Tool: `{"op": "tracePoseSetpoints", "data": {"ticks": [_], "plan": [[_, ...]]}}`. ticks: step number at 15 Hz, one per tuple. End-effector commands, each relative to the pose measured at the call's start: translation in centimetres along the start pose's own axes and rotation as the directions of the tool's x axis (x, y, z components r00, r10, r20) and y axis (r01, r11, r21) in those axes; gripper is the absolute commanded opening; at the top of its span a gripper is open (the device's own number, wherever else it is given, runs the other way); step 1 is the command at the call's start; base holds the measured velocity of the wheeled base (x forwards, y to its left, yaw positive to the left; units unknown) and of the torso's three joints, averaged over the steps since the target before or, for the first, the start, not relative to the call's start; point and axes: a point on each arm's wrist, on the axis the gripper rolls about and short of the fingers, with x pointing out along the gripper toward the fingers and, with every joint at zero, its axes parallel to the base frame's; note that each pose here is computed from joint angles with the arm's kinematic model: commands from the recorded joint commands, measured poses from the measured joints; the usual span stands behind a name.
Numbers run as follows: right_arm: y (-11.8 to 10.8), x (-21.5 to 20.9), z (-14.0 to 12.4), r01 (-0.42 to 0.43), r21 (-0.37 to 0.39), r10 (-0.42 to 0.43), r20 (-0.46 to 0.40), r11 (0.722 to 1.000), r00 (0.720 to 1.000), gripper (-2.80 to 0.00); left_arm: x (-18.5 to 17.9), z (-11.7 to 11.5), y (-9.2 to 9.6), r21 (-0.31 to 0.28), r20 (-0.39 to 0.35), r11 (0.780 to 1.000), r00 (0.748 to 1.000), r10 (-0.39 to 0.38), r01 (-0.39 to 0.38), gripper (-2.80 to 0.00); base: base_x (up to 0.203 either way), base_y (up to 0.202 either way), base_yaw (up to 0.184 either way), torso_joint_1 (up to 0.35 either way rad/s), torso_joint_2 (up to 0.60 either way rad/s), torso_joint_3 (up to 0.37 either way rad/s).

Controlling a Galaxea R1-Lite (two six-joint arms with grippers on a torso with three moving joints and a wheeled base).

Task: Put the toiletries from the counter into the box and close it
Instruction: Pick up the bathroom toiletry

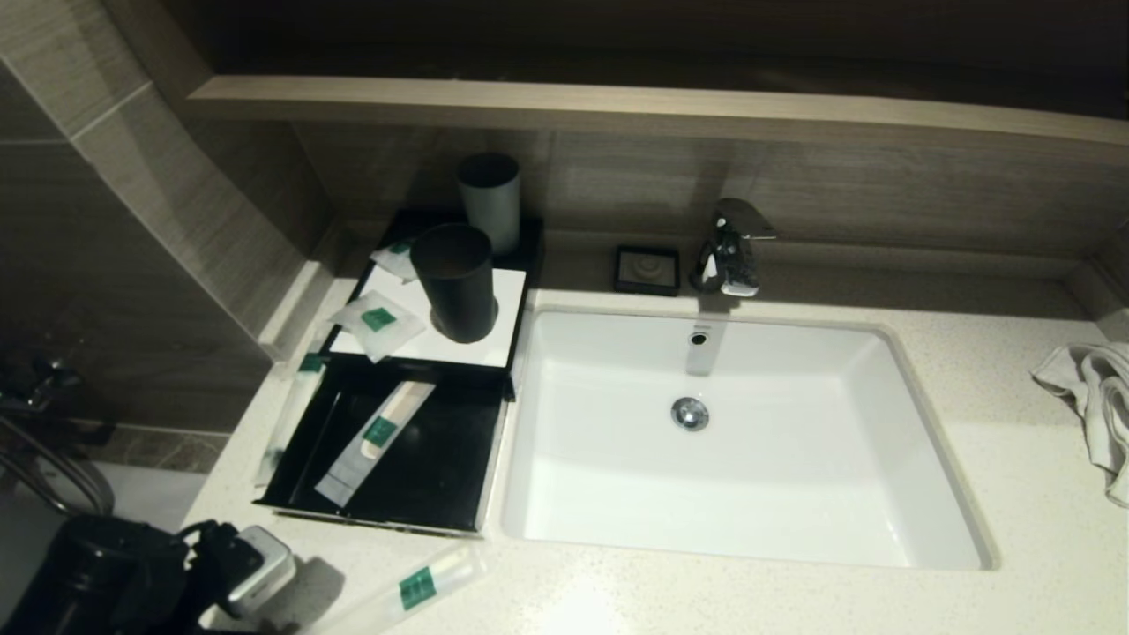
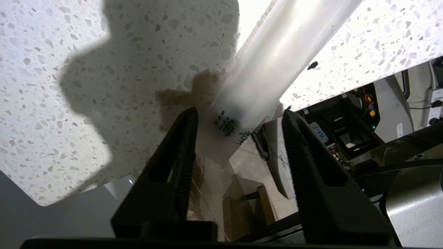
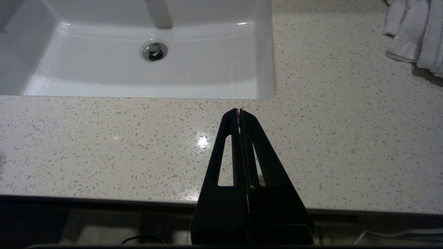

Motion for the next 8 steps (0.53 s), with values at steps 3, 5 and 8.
{"op": "tracePoseSetpoints", "data": {"ticks": [3,5,8], "plan": [[0.0,0.0,0.0,0.0,0.001,0.0,0.0,1.0,1.0,-2.8,0.03,-0.11,-0.02,0.001,-0.004,1.0,1.0,0.0,0.0,-2.8,0.0,0.0,0.0,0.0,0.0,0.0],[0.0,0.01,-0.04,0.0,0.0,0.0,-0.002,1.0,1.0,-2.8,0.03,-0.22,-0.04,0.001,-0.006,1.0,1.0,-0.002,0.002,-2.8,0.0,0.0,0.0,0.0,0.0,0.0],[0.0,0.01,-0.04,0.0,0.001,0.0,-0.002,1.0,1.0,-2.8,-0.12,-0.5,-0.08,0.007,-0.003,1.0,1.0,-0.002,0.002,-2.8,0.0,0.0,0.0,0.0,0.0,0.0]]}}
